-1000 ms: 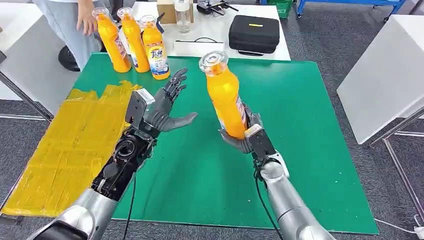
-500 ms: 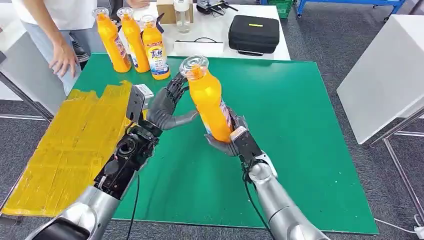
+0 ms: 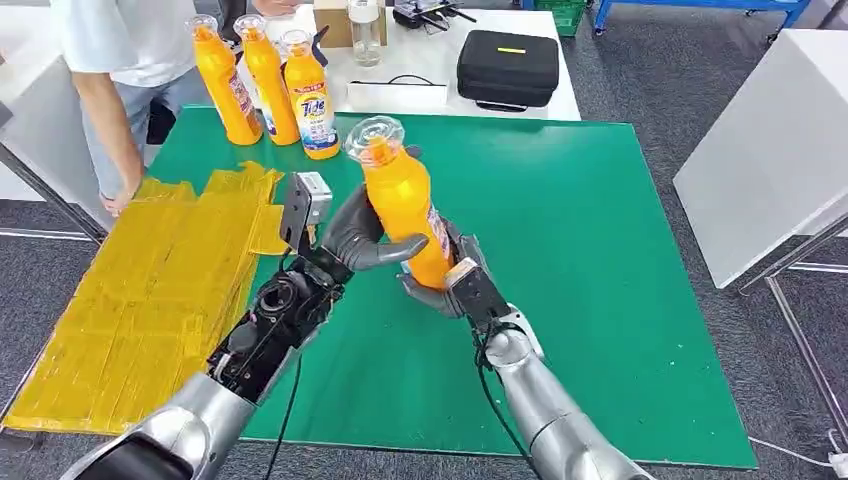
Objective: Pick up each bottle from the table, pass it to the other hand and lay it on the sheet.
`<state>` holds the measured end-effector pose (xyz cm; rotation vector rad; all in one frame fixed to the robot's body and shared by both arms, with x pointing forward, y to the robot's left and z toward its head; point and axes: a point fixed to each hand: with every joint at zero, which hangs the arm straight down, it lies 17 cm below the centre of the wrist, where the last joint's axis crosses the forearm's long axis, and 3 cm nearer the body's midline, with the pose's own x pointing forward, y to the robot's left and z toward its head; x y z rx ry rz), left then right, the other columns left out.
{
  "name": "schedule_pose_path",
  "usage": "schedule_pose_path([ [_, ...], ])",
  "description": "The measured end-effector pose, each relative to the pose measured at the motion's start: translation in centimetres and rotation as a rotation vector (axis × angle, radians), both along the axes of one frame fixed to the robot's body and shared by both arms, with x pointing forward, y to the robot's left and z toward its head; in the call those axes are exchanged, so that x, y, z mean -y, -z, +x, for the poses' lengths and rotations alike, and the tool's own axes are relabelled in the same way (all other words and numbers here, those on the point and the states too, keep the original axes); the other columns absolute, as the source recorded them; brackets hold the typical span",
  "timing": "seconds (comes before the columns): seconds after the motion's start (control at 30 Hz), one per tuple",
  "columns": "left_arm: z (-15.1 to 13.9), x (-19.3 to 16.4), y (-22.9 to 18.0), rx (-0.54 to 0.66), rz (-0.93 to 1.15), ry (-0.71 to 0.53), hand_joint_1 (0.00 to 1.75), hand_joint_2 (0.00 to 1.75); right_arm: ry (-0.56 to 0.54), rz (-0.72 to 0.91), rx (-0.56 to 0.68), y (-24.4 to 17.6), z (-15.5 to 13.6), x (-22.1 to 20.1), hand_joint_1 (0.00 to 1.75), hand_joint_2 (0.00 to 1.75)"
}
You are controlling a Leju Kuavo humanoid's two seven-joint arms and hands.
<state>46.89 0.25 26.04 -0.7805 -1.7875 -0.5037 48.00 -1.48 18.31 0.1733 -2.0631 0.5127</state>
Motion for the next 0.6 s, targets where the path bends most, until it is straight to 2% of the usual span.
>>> schedule_pose_path([
  [0.33,-1.0,0.8,0.1,-0.011,-0.019,0.025,0.00,1.75,-0.010,-0.006,-0.014,0.7,-0.3,-0.3,1.75,1.75],
  [0.6,-1.1,0.8,0.4,-0.026,-0.032,0.024,0.00,1.75,-0.047,-0.078,0.016,1.2,-1.0,-1.7,1.75,1.75],
])
